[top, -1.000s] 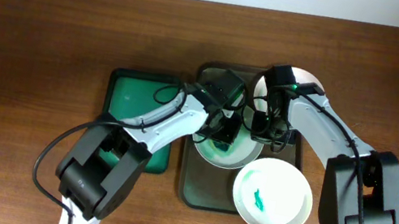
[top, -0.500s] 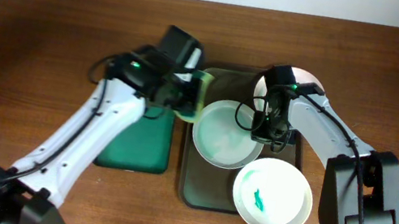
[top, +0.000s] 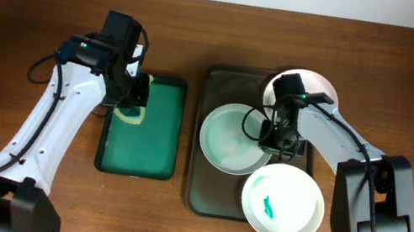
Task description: Clean dirty plates on tray and stack at the side
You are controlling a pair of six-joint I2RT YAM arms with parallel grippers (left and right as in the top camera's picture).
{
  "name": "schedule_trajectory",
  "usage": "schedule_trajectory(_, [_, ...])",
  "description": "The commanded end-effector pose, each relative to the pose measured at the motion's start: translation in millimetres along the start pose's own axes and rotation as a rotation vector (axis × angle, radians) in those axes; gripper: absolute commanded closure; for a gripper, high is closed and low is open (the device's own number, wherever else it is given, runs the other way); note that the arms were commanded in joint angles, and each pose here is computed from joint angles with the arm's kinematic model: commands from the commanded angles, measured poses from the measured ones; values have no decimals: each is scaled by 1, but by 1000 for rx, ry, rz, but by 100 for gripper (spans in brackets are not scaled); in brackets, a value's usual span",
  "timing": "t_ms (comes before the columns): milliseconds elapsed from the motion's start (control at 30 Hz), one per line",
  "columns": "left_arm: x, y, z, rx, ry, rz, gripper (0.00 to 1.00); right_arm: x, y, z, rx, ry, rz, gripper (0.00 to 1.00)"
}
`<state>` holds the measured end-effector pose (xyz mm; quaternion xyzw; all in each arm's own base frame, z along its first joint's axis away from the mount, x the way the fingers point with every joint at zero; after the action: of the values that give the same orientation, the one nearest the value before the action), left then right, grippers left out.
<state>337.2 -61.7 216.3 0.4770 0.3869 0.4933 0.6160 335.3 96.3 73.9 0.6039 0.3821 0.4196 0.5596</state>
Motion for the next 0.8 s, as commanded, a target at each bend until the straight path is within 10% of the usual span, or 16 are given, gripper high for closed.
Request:
schedule_trajectory(0, [8, -5, -5, 22, -16, 75, 100, 2, 3, -1, -10, 10, 13, 96])
schedule_trajectory(767, [13, -5, -10, 51, -17, 117, 100, 34, 113, 13, -1, 103, 148, 96])
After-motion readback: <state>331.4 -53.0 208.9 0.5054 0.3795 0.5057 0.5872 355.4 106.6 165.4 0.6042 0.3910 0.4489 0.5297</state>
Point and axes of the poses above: each gripper's point midway between its finger pads, its own y axis back along the fingers, its own x axis along the line the jaws close on, z = x × y, the point moved 7 cm from there along y, back along the fingers, and after that the axes turned 15 degrees about -y, right-handed, at the moved point
